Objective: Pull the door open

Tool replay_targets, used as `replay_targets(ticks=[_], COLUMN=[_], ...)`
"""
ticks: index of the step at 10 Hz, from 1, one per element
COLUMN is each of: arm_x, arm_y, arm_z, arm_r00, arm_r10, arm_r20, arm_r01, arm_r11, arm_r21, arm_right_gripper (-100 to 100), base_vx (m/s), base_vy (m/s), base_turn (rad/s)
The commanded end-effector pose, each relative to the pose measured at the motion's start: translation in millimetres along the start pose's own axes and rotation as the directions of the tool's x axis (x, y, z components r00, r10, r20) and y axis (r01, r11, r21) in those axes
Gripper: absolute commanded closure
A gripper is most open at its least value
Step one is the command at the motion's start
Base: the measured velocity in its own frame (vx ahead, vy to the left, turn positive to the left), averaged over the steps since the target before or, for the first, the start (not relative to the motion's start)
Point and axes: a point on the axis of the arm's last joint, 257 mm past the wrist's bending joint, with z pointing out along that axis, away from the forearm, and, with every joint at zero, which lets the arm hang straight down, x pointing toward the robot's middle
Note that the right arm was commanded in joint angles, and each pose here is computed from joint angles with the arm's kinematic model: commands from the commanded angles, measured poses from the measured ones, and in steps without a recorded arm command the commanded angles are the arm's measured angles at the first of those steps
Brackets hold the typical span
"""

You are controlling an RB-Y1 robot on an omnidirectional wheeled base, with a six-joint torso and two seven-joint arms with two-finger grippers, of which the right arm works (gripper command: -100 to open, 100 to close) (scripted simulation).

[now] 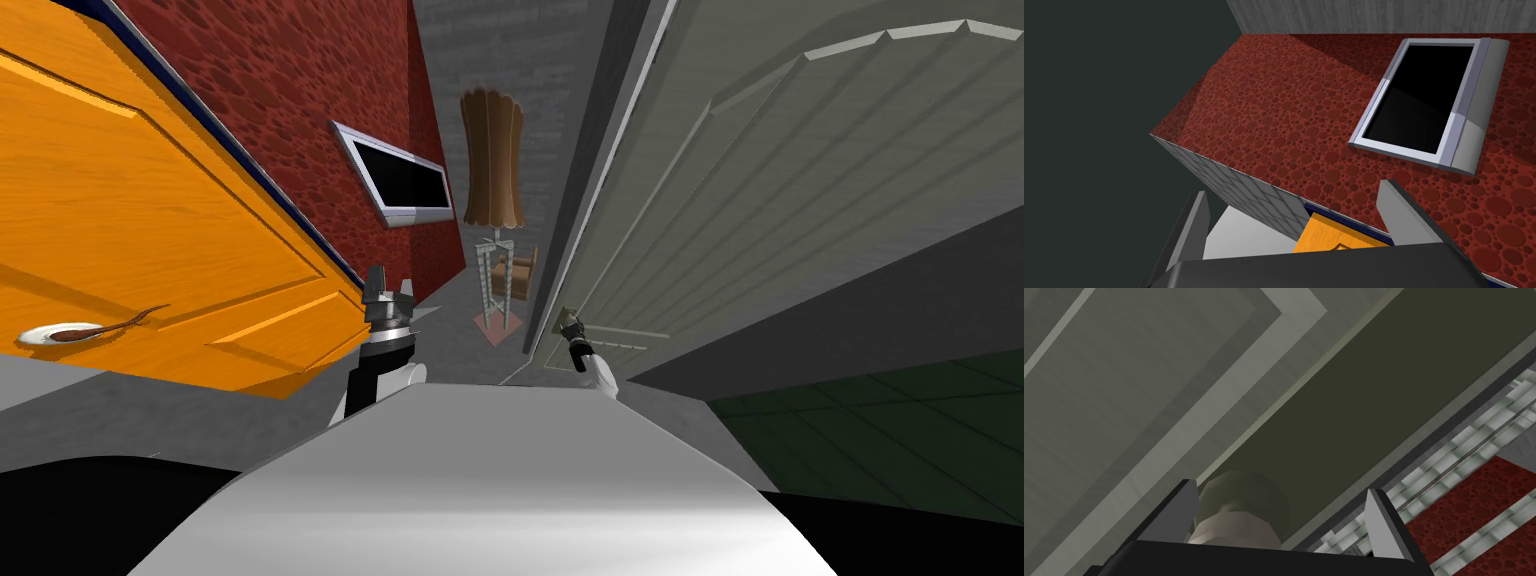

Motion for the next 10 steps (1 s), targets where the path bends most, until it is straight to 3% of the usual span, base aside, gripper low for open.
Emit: replay_targets(ticks=[1,2,3,4,6,7,8,9,10], arm_x=[6.8,13.2,13.2,19.3,19.3,25.3,25.3,31.0,31.0], arm_y=[13.6,12.5,12.5,10.9,10.9,8.7,8.7,5.9,5.9], arm_z=[-2.5,-1.7,-1.7,-0.9,-0.9,-0.2,-0.2,0.5,0.5], arm_r00=[0.998,0.989,0.988,0.974,0.971,0.944,0.944,0.912,0.909], arm_r10=[-0.06,-0.144,-0.147,-0.218,-0.234,-0.321,-0.321,-0.4,-0.407], arm_r20=[-0.021,-0.04,-0.04,-0.059,-0.059,-0.077,-0.077,-0.094,-0.093], arm_r01=[0.059,0.143,0.146,0.216,0.232,0.319,0.319,0.397,0.403], arm_r11=[0.998,0.989,0.989,0.976,0.972,0.947,0.947,0.916,0.913], arm_r21=[-0.024,-0.029,-0.029,-0.035,-0.036,-0.044,-0.044,-0.053,-0.053], arm_right_gripper=[100,100,100,100,100,100,100,100,100], base_vx=[-0.066,-0.068,-0.054,-0.049,-0.03,-0.042,-0.049,-0.057,-0.049], base_vy=[-0.027,-0.024,-0.025,-0.034,-0.018,-0.023,-0.021,-0.035,-0.03], base_turn=[0.059,0.14,0.071,0.112,0.039,0.099,0.066,0.139,0.079])
